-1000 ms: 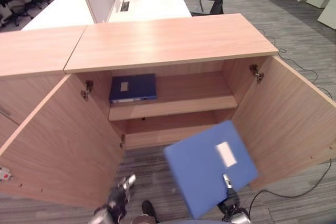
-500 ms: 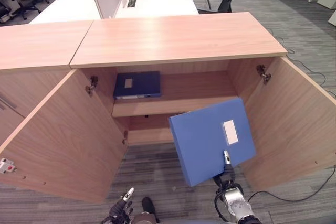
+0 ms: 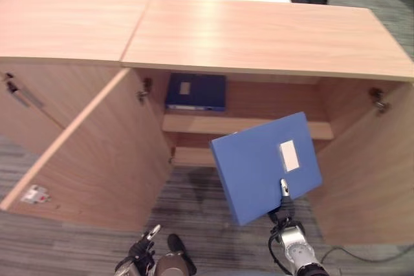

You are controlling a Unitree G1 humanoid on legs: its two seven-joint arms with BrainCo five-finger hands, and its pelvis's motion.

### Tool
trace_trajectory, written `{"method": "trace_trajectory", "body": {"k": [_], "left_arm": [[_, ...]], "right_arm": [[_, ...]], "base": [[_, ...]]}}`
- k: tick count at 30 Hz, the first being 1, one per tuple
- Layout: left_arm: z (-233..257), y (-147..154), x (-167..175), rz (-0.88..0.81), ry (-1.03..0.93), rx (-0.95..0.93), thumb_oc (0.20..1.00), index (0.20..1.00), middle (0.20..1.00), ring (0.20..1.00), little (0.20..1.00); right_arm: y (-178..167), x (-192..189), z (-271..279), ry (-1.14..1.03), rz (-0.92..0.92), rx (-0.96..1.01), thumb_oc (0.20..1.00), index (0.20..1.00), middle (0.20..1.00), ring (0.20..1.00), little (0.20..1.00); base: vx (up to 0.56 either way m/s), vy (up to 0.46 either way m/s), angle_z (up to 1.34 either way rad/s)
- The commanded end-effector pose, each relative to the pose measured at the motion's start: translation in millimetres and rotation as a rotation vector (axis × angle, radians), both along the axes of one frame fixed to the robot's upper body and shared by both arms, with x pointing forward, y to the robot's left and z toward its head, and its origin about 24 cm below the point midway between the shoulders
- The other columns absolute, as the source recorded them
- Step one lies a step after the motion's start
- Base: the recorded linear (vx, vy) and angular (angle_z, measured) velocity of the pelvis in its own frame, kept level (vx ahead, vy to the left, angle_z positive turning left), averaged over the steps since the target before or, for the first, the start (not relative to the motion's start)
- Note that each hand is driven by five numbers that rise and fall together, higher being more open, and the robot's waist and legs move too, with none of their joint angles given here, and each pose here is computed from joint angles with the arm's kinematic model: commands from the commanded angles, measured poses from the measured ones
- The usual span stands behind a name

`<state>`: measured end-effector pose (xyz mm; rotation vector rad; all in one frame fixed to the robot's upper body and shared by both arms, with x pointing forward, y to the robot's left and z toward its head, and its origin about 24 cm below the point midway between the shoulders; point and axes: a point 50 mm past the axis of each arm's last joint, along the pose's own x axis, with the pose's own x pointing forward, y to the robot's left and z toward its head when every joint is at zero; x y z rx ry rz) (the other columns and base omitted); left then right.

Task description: Put the empty folder in the office cabinet

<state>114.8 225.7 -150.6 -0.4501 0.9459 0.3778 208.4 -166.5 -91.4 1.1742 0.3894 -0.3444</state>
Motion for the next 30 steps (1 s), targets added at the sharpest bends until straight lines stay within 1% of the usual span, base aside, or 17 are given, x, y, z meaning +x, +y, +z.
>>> {"method": "trace_trajectory", "body": {"k": [1,2,3,5,6,7,8,9,12,13,15,17,18,21,24,29,30], "left_arm": [[-12,11,-31,-0.037,0.198,0.021,1.000,1.000,1.000,1.000,1.000],[-9,8,-19,-0.018,0.130,0.034,1.000,1.000,1.000,1.000,1.000],[-5,0,-11,-0.047,0.066,0.038,1.000,1.000,1.000,1.000,1.000],[-9,-13,-24,-0.045,0.073,0.008,1.000,1.000,1.000,1.000,1.000],[-16,-14,-42,-0.093,0.184,-0.012,1.000,1.000,1.000,1.000,1.000],[-17,-3,-46,-0.086,0.235,0.004,1.000,1.000,1.000,1.000,1.000],[-14,-7,-33,-0.078,0.153,0.018,1.000,1.000,1.000,1.000,1.000],[-14,-8,-34,-0.078,0.155,0.017,1.000,1.000,1.000,1.000,1.000],[-19,-15,-52,-0.083,0.206,-0.001,1.000,1.000,1.000,1.000,1.000],[-21,-11,-63,-0.096,0.266,0.008,1.000,1.000,1.000,1.000,1.000],[-22,-10,-67,-0.107,0.291,0.015,1.000,1.000,1.000,1.000,1.000],[-23,-12,-74,-0.155,0.332,0.027,1.000,1.000,1.000,1.000,1.000],[-25,-15,-84,-0.207,0.383,0.034,1.000,1.000,1.000,1.000,1.000],[-26,-18,-87,-0.261,0.401,0.037,1.000,1.000,1.000,1.000,1.000],[-26,-21,-92,-0.323,0.410,0.047,1.000,1.000,1.000,1.000,1.000],[-26,-15,-98,-0.342,0.438,0.071,1.000,1.000,1.000,1.000,1.000],[-25,-12,-100,-0.322,0.442,0.076,1.000,1.000,1.000,1.000,1.000]], "right_arm": [[18,10,21,-0.153,0.062,0.019,0.200,0.200,0.200,0.200,0.200],[21,12,31,-0.202,0.068,0.042,0.200,0.200,0.200,0.200,0.200],[14,13,34,-0.213,0.048,0.024,0.200,0.200,0.200,0.200,0.200],[8,23,41,-0.239,0.007,0.029,0.200,0.200,0.200,0.200,0.200],[9,23,39,-0.233,0.001,0.026,0.200,0.200,0.200,0.200,0.200],[11,21,39,-0.236,0.022,0.031,0.200,0.200,0.200,0.200,0.200],[9,20,46,-0.272,0.055,-0.001,0.200,0.200,0.200,0.200,0.200],[8,20,46,-0.271,0.055,-0.004,0.200,0.200,0.200,0.200,0.200],[-1,25,50,-0.282,0.029,-0.033,0.200,0.200,0.200,0.200,0.200],[-5,27,52,-0.286,0.014,-0.048,0.200,0.200,0.200,0.200,0.200],[-6,26,51,-0.282,0.015,-0.051,0.200,0.200,0.200,0.200,0.200],[-11,28,52,-0.279,-0.007,-0.073,0.200,0.200,0.200,0.200,0.200],[-20,33,55,-0.272,-0.042,-0.110,0.200,0.200,0.200,0.200,0.200],[-31,43,59,-0.259,-0.082,-0.154,0.200,0.200,0.200,0.200,0.200],[-51,64,67,-0.222,-0.176,-0.211,0.200,0.200,0.200,0.200,0.200],[-70,73,71,-0.186,-0.218,-0.269,0.200,0.200,0.200,0.200,0.200],[-81,81,81,-0.197,-0.238,-0.306,0.200,0.200,0.200,0.200,0.200]], "base": [[0.31,0.375,-0.09],[0.24,0.377,-0.13],[0.16,0.335,-0.04],[0.10,0.207,0.14],[0.11,0.032,0.32],[0.19,-0.048,0.26],[0.15,-0.060,0.17],[0.15,-0.069,0.00],[0.15,-0.097,0.29],[0.15,-0.111,0.54],[0.11,-0.122,0.50],[0.14,-0.176,0.21],[0.13,-0.140,0.02],[0.12,-0.121,-0.18],[0.11,-0.129,-0.05],[0.08,-0.098,0.11],[0.09,-0.137,0.02]]}}
